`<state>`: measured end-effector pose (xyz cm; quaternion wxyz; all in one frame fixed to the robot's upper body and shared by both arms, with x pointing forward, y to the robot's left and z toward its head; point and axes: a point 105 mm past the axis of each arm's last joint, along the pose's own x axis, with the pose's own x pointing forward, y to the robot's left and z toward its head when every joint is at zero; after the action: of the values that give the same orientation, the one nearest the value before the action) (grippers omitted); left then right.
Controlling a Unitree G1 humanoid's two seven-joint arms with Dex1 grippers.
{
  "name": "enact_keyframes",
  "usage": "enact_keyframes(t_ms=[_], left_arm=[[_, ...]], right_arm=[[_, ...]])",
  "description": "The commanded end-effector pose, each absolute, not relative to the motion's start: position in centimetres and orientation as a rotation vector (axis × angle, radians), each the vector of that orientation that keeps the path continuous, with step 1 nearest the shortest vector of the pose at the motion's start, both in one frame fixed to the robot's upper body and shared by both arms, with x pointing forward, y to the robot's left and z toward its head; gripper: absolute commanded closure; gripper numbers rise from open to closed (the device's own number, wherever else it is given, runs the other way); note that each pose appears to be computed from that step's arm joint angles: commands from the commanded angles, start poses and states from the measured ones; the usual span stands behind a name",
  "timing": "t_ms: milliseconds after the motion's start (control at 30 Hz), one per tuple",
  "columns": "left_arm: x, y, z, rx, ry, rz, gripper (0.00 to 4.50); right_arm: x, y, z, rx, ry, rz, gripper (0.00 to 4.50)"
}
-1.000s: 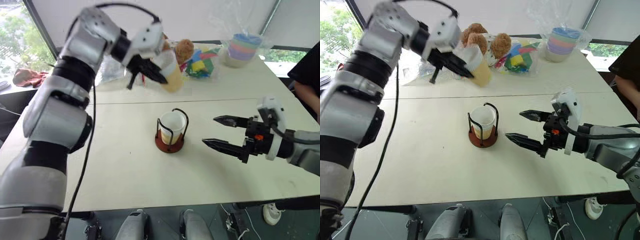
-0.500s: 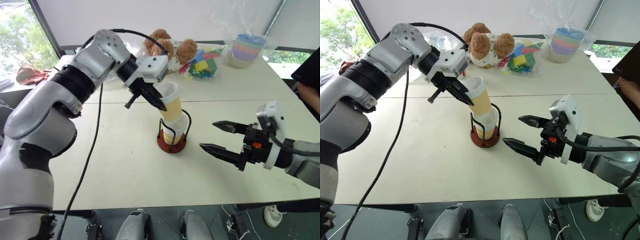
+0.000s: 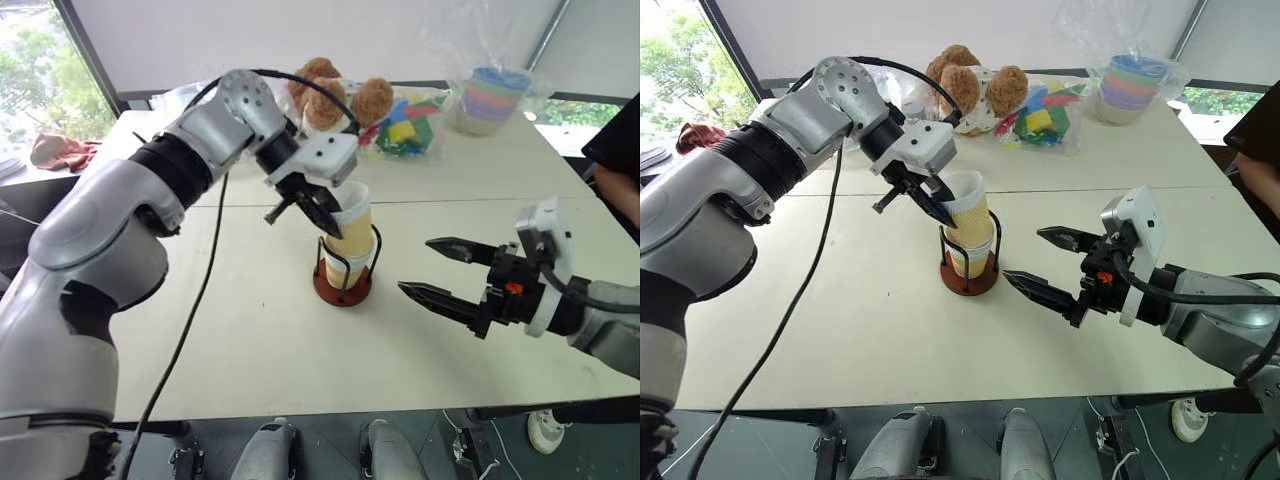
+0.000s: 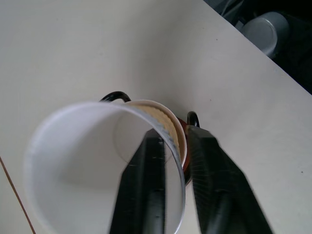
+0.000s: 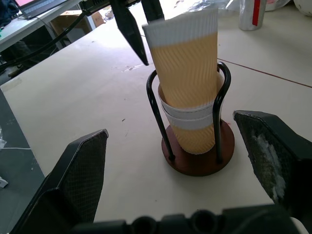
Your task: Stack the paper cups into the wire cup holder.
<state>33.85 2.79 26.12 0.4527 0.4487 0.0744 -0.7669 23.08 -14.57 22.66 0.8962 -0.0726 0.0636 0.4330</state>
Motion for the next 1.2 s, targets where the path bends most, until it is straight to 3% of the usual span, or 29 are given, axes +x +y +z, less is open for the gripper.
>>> enact_keyframes(t_ms=[33,167,300,433,600,733,967,1200], left_arm=[[33.7,2.9,27.5,1.19,0.164,-1.877,2.28],[33.9,2.3,28.6,1.154,0.093,-1.855,0.37],[34.6,2.4,32.1,0.968,-0.058,-1.774,0.37],[35.5,5.8,33.7,0.742,-0.138,-1.661,0.37],[36.1,11.5,30.5,0.483,-0.112,-1.385,0.37],[36.0,15.5,26.7,0.368,-0.119,-0.991,0.37],[32.3,20.5,20.5,0.085,-0.145,-0.335,0.37],[29.0,21.4,16.5,-0.064,-0.113,-0.106,0.37]], right_arm=[[22.7,-14.4,23.5,-0.157,0.077,0.9,0.0],[22.9,-14.5,23.4,-0.15,0.074,0.898,0.0],[23.7,-14.9,23.4,-0.139,0.055,0.87,0.0],[25.1,-16.0,23.0,-0.103,0.04,0.811,0.0],[28.8,-19.6,22.3,-0.082,-0.004,0.644,0.0],[32.3,-22.2,21.0,-0.055,-0.031,0.513,0.0],[37.6,-24.3,18.2,-0.052,-0.073,0.305,0.0],[39.9,-24.8,15.9,-0.033,-0.091,0.198,0.0]])
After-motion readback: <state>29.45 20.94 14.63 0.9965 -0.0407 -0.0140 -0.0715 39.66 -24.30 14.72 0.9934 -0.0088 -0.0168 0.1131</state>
